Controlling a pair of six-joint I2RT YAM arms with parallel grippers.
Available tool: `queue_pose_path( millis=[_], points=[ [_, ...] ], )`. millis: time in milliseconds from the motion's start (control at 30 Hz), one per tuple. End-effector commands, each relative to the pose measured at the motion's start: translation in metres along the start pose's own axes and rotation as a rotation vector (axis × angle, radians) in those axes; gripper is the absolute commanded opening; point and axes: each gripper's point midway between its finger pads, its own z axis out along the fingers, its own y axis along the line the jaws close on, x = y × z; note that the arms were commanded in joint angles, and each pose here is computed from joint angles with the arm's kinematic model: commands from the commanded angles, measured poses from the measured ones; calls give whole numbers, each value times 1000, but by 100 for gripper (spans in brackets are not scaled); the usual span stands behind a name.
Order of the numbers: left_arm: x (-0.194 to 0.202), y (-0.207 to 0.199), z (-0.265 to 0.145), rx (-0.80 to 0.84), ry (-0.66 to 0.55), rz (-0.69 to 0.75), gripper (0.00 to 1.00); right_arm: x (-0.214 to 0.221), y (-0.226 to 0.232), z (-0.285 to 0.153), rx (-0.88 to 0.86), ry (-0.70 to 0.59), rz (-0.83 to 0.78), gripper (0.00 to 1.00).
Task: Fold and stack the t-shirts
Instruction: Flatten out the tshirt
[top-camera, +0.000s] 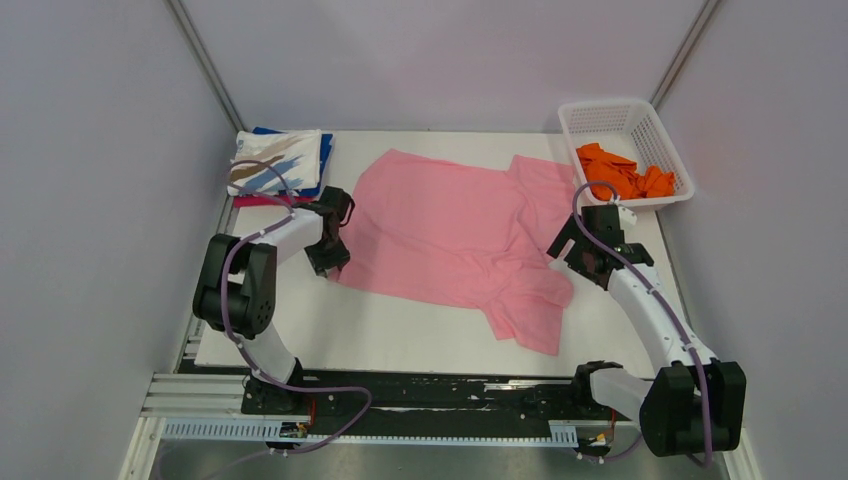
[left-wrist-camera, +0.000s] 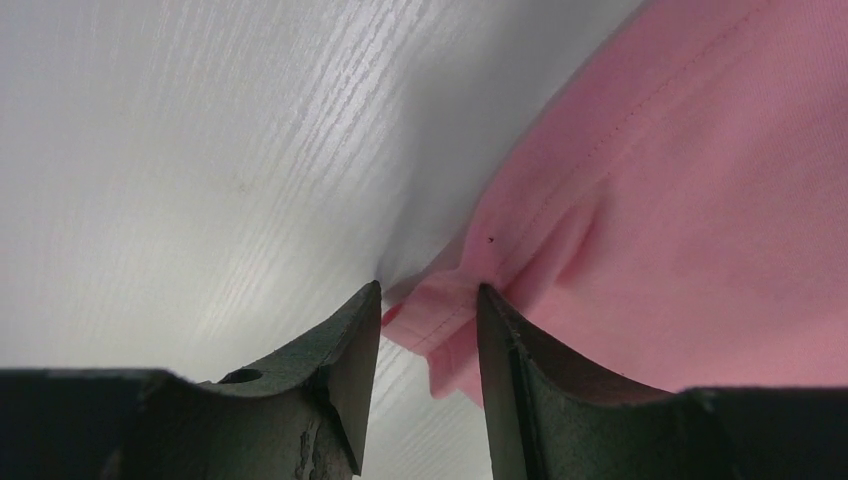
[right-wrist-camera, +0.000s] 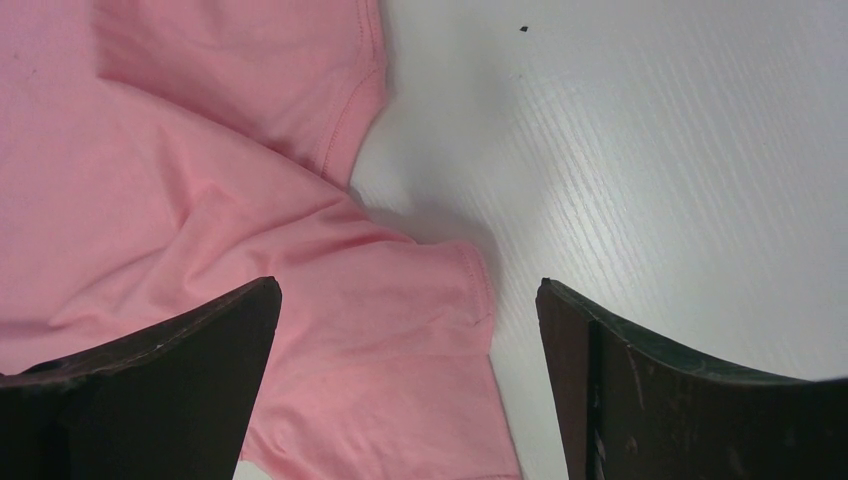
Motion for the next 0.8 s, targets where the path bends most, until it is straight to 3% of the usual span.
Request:
queue_pose_path(
  millis=[0,433,700,767],
  points=[
    [48,16,12,-125,131,66,49,-15,2,-5,-11,-71,41,100],
    [78,6,4,-145,118,18,39,-18,4,-9,-32,-83,61,100],
    [93,-8,5,-60,129,-12,25,-19,4,-13,-45,-97,77,100],
    [98,-11,8,-40,145,-20,14,-19,4,-14,-48,-99,78,100]
  ],
)
